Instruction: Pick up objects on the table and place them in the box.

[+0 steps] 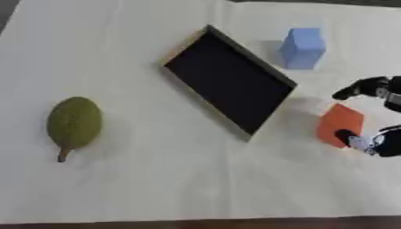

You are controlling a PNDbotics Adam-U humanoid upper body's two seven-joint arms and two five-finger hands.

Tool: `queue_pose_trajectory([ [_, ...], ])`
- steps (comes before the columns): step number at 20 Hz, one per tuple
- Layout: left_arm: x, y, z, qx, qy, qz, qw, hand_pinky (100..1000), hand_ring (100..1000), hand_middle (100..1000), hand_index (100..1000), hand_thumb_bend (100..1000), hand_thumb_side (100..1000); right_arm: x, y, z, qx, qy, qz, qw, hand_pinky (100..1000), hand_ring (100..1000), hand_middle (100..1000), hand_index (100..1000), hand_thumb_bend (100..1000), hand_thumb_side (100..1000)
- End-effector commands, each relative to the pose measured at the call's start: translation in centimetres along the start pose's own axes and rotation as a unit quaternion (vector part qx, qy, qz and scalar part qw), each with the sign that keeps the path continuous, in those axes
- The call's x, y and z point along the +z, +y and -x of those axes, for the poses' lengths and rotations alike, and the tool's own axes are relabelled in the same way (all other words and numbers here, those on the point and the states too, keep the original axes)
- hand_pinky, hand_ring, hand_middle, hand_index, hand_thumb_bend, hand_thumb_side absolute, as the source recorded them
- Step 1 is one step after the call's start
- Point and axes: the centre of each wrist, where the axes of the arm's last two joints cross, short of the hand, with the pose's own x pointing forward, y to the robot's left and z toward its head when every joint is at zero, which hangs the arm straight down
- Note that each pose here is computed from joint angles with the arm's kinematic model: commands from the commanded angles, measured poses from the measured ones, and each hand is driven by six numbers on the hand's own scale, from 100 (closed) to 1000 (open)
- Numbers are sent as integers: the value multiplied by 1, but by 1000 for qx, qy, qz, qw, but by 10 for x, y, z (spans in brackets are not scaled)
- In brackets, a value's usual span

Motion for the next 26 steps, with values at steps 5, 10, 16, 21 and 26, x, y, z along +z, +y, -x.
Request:
queue_pose_trajectory([
  [5, -7, 0, -6, 0, -16, 8, 1000, 935, 768, 657, 832, 100, 604, 3, -4, -2, 16, 20, 16, 1000, 926, 918, 835, 916, 271, 527],
  [10, -7, 0, -6, 1, -17, 10, 1000, 936, 769, 655, 830, 100, 603, 3, -3, -1, 16, 28, 27, 999, 924, 916, 833, 916, 259, 554],
  [16, -7, 0, -6, 2, -16, 14, 1000, 936, 771, 655, 828, 100, 602, 3, 1, 0, 9, 47, 11, 999, 921, 914, 829, 915, 285, 570],
  [21, -7, -1, -6, 4, -16, 15, 1000, 936, 771, 654, 826, 100, 602, 3, 6, 1, 1, 64, -6, 998, 919, 914, 826, 914, 309, 585],
  [26, -7, -1, -6, 7, -15, 15, 1000, 937, 772, 651, 820, 100, 601, 2, 7, 0, -7, 71, -11, 997, 904, 886, 800, 898, 276, 572],
])
